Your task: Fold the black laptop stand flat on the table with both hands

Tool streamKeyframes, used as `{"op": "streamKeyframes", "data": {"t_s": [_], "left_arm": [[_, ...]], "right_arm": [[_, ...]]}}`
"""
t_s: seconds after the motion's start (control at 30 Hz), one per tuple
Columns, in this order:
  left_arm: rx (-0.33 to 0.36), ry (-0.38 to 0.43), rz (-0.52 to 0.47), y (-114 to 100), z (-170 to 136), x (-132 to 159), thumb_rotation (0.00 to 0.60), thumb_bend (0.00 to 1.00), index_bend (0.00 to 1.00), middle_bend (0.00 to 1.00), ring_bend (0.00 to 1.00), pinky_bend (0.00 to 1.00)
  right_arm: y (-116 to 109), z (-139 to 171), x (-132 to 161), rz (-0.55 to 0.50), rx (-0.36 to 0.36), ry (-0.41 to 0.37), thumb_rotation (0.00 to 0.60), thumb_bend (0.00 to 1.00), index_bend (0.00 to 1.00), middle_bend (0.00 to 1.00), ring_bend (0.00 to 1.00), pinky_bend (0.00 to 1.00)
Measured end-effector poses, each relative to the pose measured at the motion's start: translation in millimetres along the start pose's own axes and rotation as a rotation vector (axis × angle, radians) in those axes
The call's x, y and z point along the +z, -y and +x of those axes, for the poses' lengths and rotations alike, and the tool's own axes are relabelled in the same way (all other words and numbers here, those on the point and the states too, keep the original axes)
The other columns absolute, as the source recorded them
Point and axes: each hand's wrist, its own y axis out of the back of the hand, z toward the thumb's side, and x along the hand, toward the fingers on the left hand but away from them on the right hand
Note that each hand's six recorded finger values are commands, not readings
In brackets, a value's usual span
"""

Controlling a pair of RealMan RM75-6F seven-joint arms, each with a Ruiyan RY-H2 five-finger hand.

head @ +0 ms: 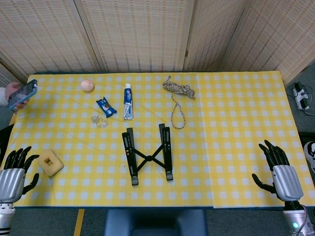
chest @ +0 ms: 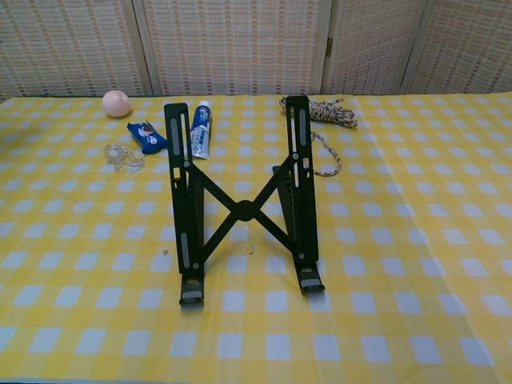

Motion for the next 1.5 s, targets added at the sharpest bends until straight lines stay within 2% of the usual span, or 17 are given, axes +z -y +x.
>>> {"op": "streamKeyframes", "data": {"t_s": [0.3,0.5,0.7,0.87,1.0,1.33,1.5], "left_arm": [[0.006,0.011,-0.001,-0.4,1.4,4.2,0.6,0.46,0.27,0.11,0.07,0.04],[0.02,0.031,-0.013,-3.0,4.9,7.7,0.6,0.46,0.28,0.12,0.08,0.05],[0.007,0.054,-0.029,-2.1,11.0,13.1,0.6,0.46,0.28,0.12,0.08,0.05],[-0.005,0.07,-0.049,-1.2,13.5,17.1,0.6,0.46,0.28,0.12,0.09,0.05],[-0.018,0.079,-0.067,0.3,15.1,19.3,0.6,0.46,0.28,0.13,0.09,0.05],[-0.049,0.107,-0.122,5.4,21.1,25.3,0.6,0.46,0.28,0.13,0.09,0.05],[-0.062,0.117,-0.131,6.9,25.8,27.6,0.6,0.46,0.28,0.13,0.09,0.05]], "right_arm": [[3.8,-5.3,4.4,-0.014,0.021,-0.021,0.6,0.34,0.0,0.0,0.0,0.0],[7.2,-13.3,14.6,-0.035,0.056,-0.065,0.6,0.34,0.0,0.0,0.01,0.0],[23.4,-31.4,30.0,-0.046,0.145,-0.118,0.6,0.34,0.0,0.0,0.01,0.0],[47.1,-54.1,53.9,-0.109,0.25,-0.182,0.6,0.34,0.0,0.0,0.02,0.0],[61.7,-70.0,71.3,-0.212,0.316,-0.209,0.6,0.34,0.0,0.0,0.02,0.0],[95.5,-117.1,121.6,-0.648,0.505,-0.215,0.6,0.34,0.0,0.0,0.02,0.0],[113.0,-141.5,148.7,-0.796,0.588,-0.205,0.6,0.34,0.0,0.0,0.02,0.0]]}}
